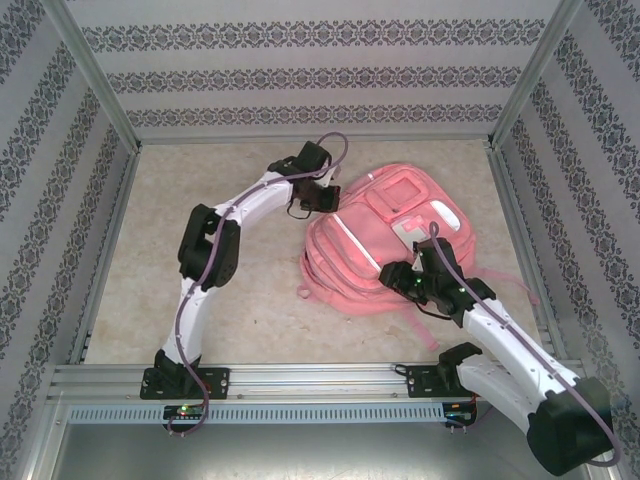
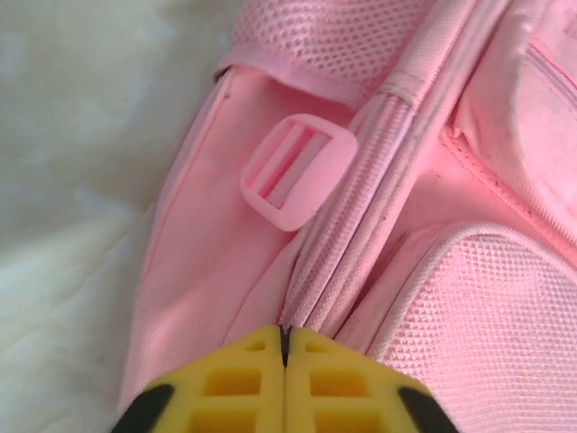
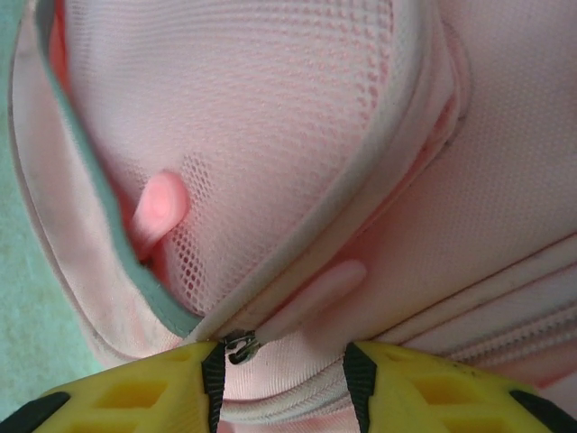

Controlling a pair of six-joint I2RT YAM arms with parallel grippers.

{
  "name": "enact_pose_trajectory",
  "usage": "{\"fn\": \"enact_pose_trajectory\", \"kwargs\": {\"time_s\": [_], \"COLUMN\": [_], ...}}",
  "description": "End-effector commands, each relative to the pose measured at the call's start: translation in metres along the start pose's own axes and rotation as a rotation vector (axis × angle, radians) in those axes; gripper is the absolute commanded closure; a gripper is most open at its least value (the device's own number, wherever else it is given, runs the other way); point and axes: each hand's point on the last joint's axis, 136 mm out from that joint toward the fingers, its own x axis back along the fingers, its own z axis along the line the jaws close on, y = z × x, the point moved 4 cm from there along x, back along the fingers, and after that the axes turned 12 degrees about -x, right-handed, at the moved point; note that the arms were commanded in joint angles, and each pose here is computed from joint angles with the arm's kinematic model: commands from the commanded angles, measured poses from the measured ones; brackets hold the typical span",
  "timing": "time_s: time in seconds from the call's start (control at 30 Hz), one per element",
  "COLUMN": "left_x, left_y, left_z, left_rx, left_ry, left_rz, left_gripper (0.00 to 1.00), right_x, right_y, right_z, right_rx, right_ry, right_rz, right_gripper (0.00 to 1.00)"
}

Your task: Pack the student bag

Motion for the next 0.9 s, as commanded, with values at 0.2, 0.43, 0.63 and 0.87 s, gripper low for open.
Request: {"fn": "enact_pose_trajectory", "kwargs": {"time_s": [0.2, 0.43, 0.63, 0.87], "left_x": [0.045, 0.053, 0.026, 0.021], "left_y": [-0.111, -0.155, -0.14, -0.088], "left_z": [0.015, -0.019, -0.097, -0.137], "left_rx": [0.156, 0.236, 0.178, 0.1], "left_ry": [0.148, 0.071, -0.08, -0.067], "left_rz": [0.121, 0.097, 0.076, 0.036], "left_gripper": [1.0, 1.0, 1.0, 0.38], "right_x": [-0.044, -0.09, -0.09, -0.025], "right_y": [0.069, 0.118, 0.162, 0.176], "right_z": [0.013, 0.065, 0.098, 0.109], "right_rx": [0.047, 0.116, 0.152, 0.209], "right_ry": [-0.144, -0.134, -0.116, -0.101], "right_rz": [-0.024, 0.065, 0.019, -0.119], "right_gripper": [0.57, 0.57, 0.56, 0.53]}}
